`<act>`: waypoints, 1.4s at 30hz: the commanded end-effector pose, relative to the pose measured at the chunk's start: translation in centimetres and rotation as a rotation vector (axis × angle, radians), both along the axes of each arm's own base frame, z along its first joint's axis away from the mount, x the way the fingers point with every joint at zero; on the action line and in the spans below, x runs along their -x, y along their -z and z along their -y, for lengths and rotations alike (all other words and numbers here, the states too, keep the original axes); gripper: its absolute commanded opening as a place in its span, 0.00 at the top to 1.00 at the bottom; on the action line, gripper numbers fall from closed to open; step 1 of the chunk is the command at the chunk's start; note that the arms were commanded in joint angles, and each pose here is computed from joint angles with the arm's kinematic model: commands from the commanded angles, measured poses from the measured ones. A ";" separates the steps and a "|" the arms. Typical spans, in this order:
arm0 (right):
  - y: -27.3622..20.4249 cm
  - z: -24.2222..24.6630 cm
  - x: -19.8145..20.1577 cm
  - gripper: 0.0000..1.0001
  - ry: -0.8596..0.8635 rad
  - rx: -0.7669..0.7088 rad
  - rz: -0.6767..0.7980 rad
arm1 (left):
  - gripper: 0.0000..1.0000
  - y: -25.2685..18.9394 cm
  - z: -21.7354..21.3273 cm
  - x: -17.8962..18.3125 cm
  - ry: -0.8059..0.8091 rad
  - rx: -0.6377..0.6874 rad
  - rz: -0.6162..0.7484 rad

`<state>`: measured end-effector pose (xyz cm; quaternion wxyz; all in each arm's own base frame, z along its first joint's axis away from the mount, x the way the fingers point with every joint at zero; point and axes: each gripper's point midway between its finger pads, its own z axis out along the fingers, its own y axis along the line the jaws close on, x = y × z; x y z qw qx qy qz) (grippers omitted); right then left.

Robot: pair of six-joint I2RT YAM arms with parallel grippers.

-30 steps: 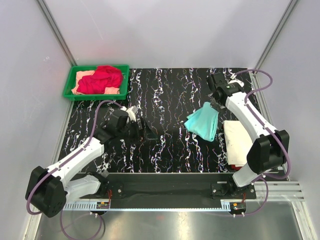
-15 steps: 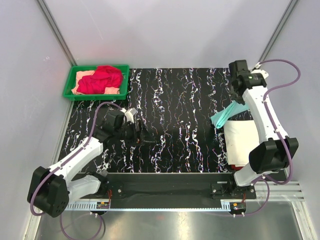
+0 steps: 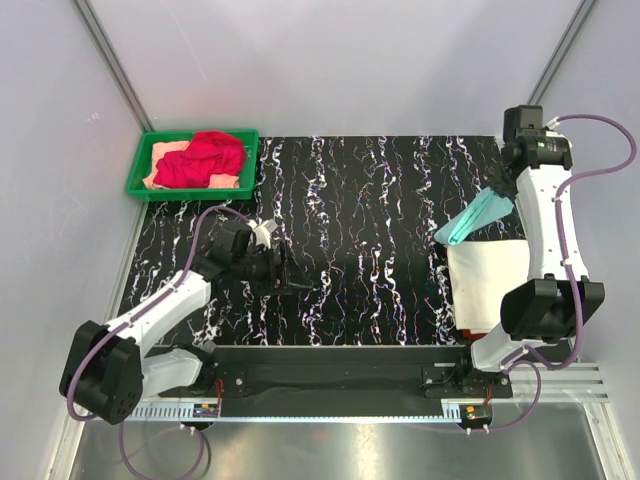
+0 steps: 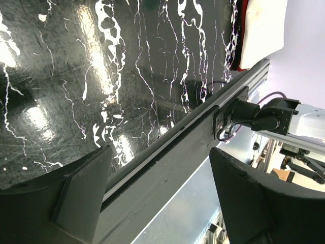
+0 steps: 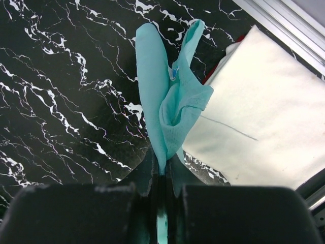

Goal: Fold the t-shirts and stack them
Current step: Neatly place the folded tshirt to the corner

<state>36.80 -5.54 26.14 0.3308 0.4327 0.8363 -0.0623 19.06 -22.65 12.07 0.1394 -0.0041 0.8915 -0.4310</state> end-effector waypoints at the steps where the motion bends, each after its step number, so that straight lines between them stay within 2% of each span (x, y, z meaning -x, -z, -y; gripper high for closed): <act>1: -2.1 0.8 1.4 1.00 0.008 -0.040 0.060 | 0.18 -0.3 0.5 0.1 0.031 0.047 0.009; 9: -2.8 1.4 2.2 1.00 0.025 -0.089 0.071 | 0.18 0.0 0.6 0.1 0.039 0.053 -0.007; 28: 1.2 4.4 6.8 1.00 0.084 -0.176 0.018 | 0.18 0.5 0.7 0.3 0.058 0.075 -0.039; 42: 2.6 7.6 10.4 1.00 0.130 -0.146 -0.018 | 0.18 0.8 0.8 0.5 0.063 0.086 -0.057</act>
